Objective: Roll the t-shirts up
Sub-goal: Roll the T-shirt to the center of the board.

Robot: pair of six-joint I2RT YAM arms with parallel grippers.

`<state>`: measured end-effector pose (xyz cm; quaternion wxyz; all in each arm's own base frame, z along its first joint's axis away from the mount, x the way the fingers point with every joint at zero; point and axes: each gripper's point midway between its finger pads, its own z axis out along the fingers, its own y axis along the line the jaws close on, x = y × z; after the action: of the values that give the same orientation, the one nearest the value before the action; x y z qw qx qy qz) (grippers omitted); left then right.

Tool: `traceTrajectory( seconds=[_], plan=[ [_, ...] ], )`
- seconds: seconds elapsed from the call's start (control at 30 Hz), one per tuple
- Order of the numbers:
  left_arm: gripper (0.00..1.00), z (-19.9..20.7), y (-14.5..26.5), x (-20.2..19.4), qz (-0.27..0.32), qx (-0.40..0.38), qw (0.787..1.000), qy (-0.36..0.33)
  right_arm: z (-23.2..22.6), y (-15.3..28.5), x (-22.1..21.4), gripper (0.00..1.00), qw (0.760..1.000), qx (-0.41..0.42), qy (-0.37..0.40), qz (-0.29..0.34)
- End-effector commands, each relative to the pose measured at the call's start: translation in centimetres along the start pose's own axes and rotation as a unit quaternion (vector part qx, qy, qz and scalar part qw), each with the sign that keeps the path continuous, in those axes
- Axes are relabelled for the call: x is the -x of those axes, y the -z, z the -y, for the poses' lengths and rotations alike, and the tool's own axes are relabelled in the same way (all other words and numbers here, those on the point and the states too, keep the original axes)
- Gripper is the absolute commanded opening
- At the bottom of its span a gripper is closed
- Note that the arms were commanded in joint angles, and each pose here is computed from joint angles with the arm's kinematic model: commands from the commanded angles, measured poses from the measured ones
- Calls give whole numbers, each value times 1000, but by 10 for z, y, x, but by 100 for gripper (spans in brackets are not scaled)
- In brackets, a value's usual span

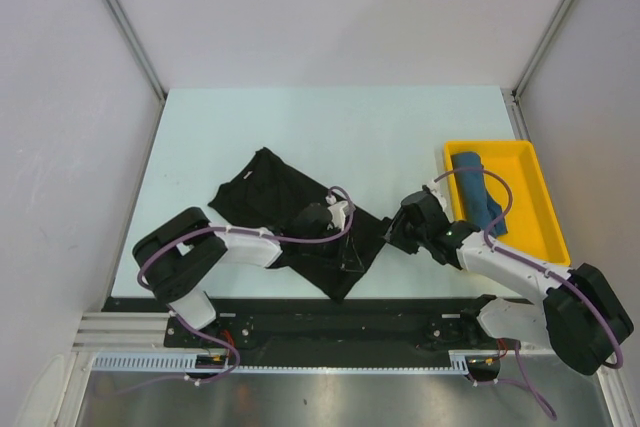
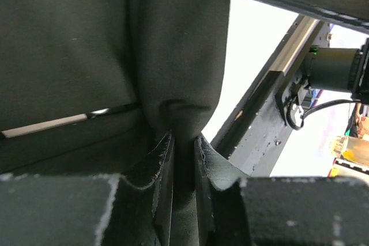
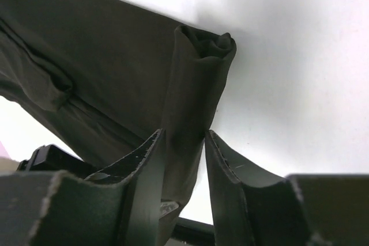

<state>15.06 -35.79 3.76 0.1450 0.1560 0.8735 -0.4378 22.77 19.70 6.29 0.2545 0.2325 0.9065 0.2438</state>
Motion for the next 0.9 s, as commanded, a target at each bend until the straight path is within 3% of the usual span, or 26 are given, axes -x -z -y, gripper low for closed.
traceTrajectory(
  seconds=[0.0, 0.1, 0.67, 0.87],
  plan=[
    [22, -3, 0, 3, -3, -4, 1000, -6, -15, -1, 4, 35, 1000, 23, -15, 6],
    [23, -7, 0, 3, -5, 2, 1000, -6, -16, -4, 1, 27, 1000, 25, -19, 0],
    [35, -21, 10, 11, 8, 46, 999, -24, -25, -14, 3, 6, 999, 9, -49, -8],
    [31, -24, 11, 12, 11, 53, 998, -25, -34, -13, 8, 18, 999, 7, -49, -1]
  ],
)
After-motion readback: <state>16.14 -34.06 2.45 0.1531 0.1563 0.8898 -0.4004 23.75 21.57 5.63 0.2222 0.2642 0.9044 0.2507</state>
